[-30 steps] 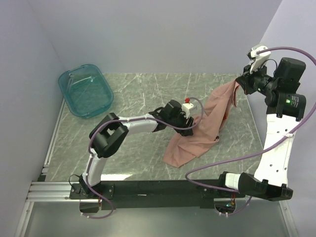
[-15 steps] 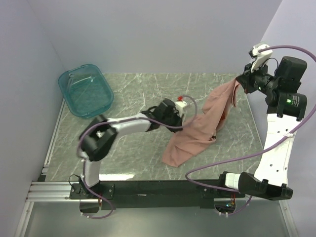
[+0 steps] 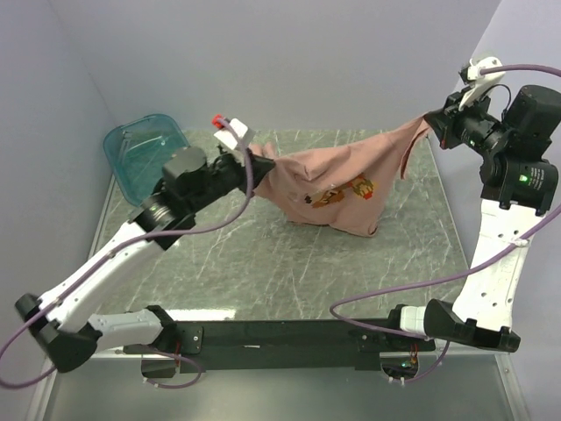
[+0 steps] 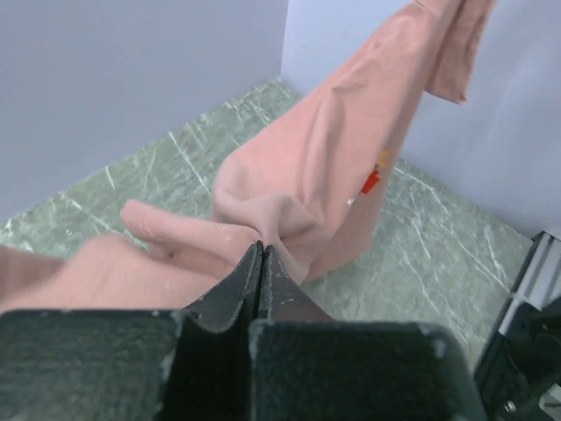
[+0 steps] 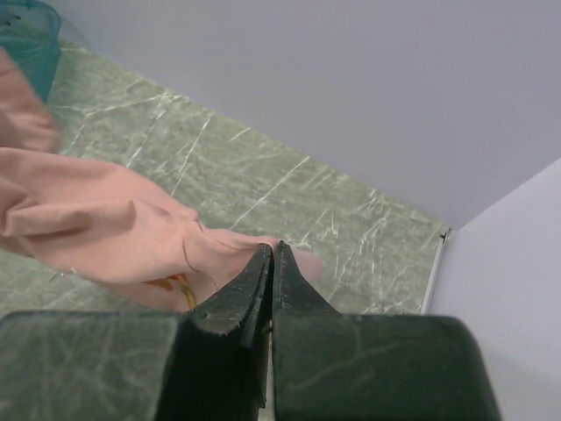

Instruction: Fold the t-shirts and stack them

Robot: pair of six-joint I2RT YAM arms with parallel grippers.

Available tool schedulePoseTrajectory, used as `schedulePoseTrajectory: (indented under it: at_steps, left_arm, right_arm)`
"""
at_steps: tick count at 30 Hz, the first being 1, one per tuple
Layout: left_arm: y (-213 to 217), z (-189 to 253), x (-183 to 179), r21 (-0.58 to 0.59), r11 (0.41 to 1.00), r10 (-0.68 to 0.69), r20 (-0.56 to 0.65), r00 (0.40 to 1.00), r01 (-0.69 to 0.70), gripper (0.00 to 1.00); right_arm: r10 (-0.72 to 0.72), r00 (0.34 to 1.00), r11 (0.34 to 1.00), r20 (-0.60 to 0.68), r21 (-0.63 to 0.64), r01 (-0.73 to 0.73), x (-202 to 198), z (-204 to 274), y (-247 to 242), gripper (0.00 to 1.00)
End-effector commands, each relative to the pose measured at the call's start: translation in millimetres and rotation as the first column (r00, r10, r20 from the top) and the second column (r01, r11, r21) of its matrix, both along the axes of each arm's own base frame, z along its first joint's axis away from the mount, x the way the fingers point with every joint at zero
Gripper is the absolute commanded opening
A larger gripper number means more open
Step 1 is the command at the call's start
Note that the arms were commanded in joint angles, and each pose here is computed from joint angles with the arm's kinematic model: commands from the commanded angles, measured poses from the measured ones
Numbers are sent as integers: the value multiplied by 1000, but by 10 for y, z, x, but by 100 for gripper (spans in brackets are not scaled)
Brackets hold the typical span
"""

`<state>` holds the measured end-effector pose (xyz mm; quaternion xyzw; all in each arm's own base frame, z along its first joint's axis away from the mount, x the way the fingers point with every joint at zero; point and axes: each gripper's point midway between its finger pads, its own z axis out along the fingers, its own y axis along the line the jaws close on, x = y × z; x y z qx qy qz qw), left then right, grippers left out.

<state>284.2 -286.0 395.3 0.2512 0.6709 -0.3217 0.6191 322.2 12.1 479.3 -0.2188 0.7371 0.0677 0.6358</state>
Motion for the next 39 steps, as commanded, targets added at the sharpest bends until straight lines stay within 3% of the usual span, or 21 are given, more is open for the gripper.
schedulePoseTrajectory:
  at_steps: [1, 3, 6, 7, 9, 10, 11, 13, 14, 15, 18, 19, 22, 24, 31, 32, 35, 39]
  left_arm:
    - [138, -143, -244, 51, 998, -29, -58, 998, 32, 0]
    - [131, -511, -501, 66, 990, -111, -164, 980, 123, 0]
    - [73, -925, -900, -14, 975, -214, -338, 916, 222, 0]
    - [22, -1352, -1116, -39, 969, -232, -476, 848, 243, 1]
    - [-22, -1812, -1460, -88, 951, -288, -596, 750, 295, 1]
    - [-88, -1914, -1690, -138, 943, -315, -672, 670, 304, 1]
    - [-104, -2005, -1804, -158, 937, -328, -704, 629, 311, 1]
    - [-75, -2161, -1985, -161, 948, -295, -768, 568, 275, 19]
    - [-37, -2174, -1961, -145, 960, -261, -773, 578, 240, 29]
    - [27, -2058, -1818, -137, 978, -206, -746, 634, 157, 50]
    - [304, -1994, -1543, -55, 998, -12, -720, 694, -40, 80]
    - [404, -2001, -1374, -28, 993, 64, -696, 715, -115, 82]
    - [537, -2194, -1044, 45, 981, 163, -708, 687, -186, 81]
    - [548, -2392, -867, 83, 975, 199, -740, 642, -207, 74]
    - [134, -2481, -581, 66, 996, 86, -739, 669, -56, 65]
    - [54, -2597, -559, 85, 996, 79, -761, 644, -22, 63]
    - [-124, -2561, -414, 85, 996, 50, -751, 658, 22, 56]
    - [-248, -2824, -279, 151, 987, 89, -787, 610, 51, 48]
  right_arm:
    - [-6, 998, 1000, 59, -5, 6, -25, 115, -18, 0]
    - [-14, 1000, 1000, -3, -18, 14, -14, -174, -68, 0]
    - [-8, 997, 996, -74, -90, 1, -93, -580, -125, 0]
    - [24, 987, 991, -157, -130, -45, -134, -959, -129, 0]
    - [94, 970, 977, -225, -166, -133, -322, -1283, -49, 0]
    - [143, 939, 959, -312, -190, -209, -463, -1658, -20, 0]
    - [156, 924, 952, -350, -197, -235, -550, -1823, -11, 0]
    - [186, 881, 933, -436, -204, -297, -761, -2224, 10, 0]
    - [186, 867, 929, -462, -206, -309, -819, -2340, 3, 0]
    - [174, 858, 927, -484, -213, -308, -868, -2434, -17, 0]
    - [162, 805, 927, -571, -191, -322, -993, -2851, -48, 0]
    - [146, 810, 934, -568, -191, -303, -946, -2896, -71, 0]
    - [133, 798, 947, -588, -164, -278, -899, -3054, -84, 0]
    - [145, 783, 951, -605, -133, -279, -876, -3109, -65, 0]
    - [154, 772, 964, -616, -78, -254, -764, -3151, -41, 0]
    - [158, 770, 965, -618, -68, -252, -756, -3157, -32, 0]
    - [161, 762, 968, -627, -51, -247, -726, -3180, -30, 0]
    - [152, 756, 970, -637, -51, -238, -726, -3244, -43, 0]
